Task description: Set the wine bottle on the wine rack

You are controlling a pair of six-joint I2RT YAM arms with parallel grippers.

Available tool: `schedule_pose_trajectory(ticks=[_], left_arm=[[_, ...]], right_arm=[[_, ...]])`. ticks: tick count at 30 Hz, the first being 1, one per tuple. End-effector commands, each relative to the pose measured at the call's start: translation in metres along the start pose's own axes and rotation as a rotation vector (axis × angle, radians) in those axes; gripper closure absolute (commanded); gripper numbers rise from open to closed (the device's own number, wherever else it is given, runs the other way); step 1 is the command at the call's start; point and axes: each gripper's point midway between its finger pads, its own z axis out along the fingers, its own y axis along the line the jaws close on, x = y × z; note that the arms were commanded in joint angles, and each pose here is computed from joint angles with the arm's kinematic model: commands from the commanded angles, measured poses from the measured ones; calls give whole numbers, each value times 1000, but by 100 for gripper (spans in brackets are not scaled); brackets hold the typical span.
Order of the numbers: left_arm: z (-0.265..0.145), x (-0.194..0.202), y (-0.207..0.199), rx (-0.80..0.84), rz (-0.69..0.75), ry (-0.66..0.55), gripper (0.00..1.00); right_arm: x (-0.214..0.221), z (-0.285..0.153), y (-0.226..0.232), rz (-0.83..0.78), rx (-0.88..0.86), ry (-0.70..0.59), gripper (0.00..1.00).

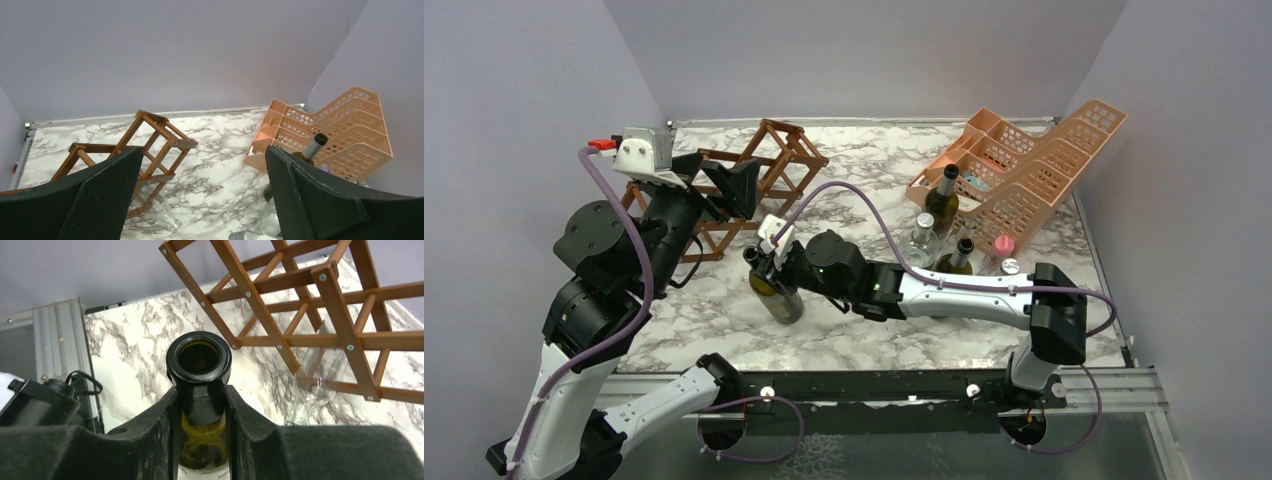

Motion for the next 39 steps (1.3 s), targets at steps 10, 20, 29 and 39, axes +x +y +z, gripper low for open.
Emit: schedule_pose_trajectory(ticks=[10, 20, 29, 39], left_arm=[[13, 6, 2, -29, 0, -17, 1], [12, 14, 10, -65, 20, -7, 1], [12, 22, 13, -79, 22, 5, 1], [15, 64, 10, -26, 99, 81, 1]], right_arm=[[-11, -22, -7, 118, 68, 0, 43], [-14, -11, -17, 123, 131, -3, 48], [-16, -16, -20, 104, 138, -18, 84], [-28, -82, -77, 193, 453, -57, 97]])
